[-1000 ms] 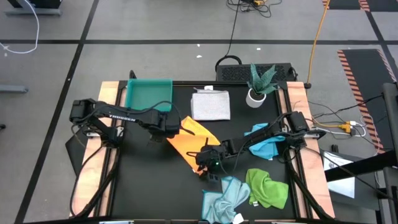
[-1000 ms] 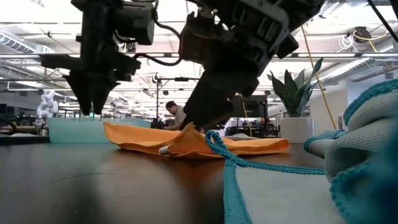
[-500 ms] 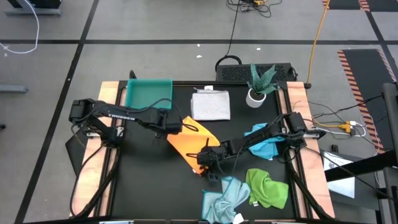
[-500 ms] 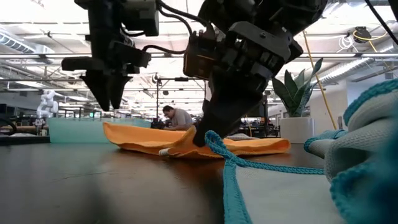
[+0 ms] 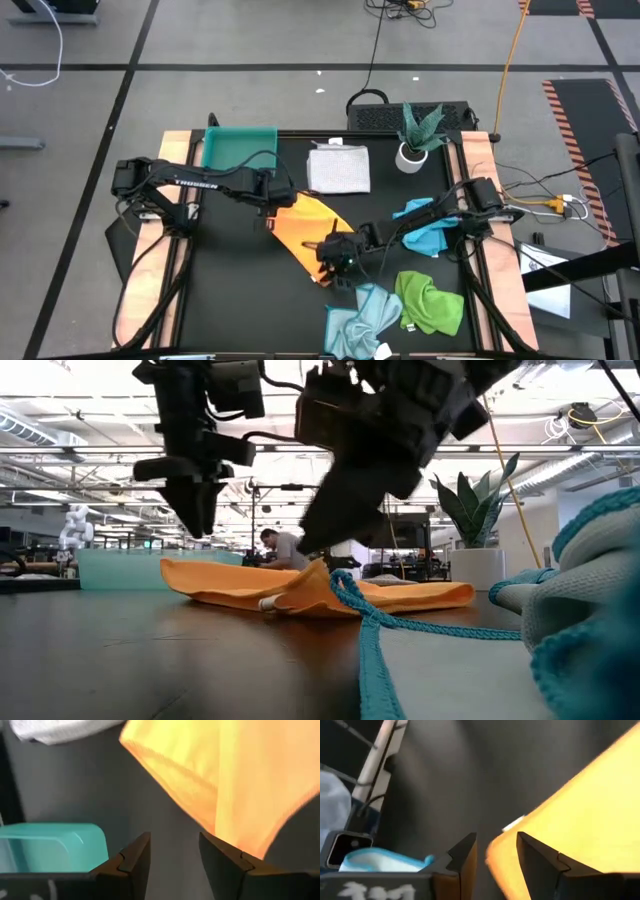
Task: Fold microfiber towels
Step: Fold the orange microfiber towel
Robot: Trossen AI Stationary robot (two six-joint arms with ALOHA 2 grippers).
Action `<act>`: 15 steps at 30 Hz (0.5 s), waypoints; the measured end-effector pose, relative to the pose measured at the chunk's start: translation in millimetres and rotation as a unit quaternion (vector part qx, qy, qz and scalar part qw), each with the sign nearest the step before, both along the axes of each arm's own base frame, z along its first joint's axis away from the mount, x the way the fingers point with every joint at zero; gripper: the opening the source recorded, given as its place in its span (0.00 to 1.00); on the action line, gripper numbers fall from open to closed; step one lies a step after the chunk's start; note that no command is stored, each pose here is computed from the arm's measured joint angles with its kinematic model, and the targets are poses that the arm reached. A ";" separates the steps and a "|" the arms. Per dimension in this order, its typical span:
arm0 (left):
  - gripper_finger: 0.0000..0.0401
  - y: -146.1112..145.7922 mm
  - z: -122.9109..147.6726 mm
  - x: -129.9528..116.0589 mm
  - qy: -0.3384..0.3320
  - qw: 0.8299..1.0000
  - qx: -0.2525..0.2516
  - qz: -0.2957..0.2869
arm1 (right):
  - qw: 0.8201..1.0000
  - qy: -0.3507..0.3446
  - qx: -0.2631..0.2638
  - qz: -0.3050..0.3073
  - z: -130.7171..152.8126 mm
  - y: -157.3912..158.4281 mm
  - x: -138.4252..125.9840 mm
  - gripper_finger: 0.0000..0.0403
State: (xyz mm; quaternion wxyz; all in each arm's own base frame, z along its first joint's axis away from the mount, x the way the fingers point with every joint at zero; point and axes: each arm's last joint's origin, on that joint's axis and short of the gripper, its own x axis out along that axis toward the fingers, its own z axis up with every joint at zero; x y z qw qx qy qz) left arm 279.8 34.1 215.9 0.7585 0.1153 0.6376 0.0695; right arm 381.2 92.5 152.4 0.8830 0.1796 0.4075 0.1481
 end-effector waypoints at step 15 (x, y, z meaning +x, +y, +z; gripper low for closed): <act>0.42 49.0 4.8 8.0 -0.142 0.954 -0.152 0.215 | 0.998 0.047 -0.019 -0.031 6.9 -16.4 -9.5 0.32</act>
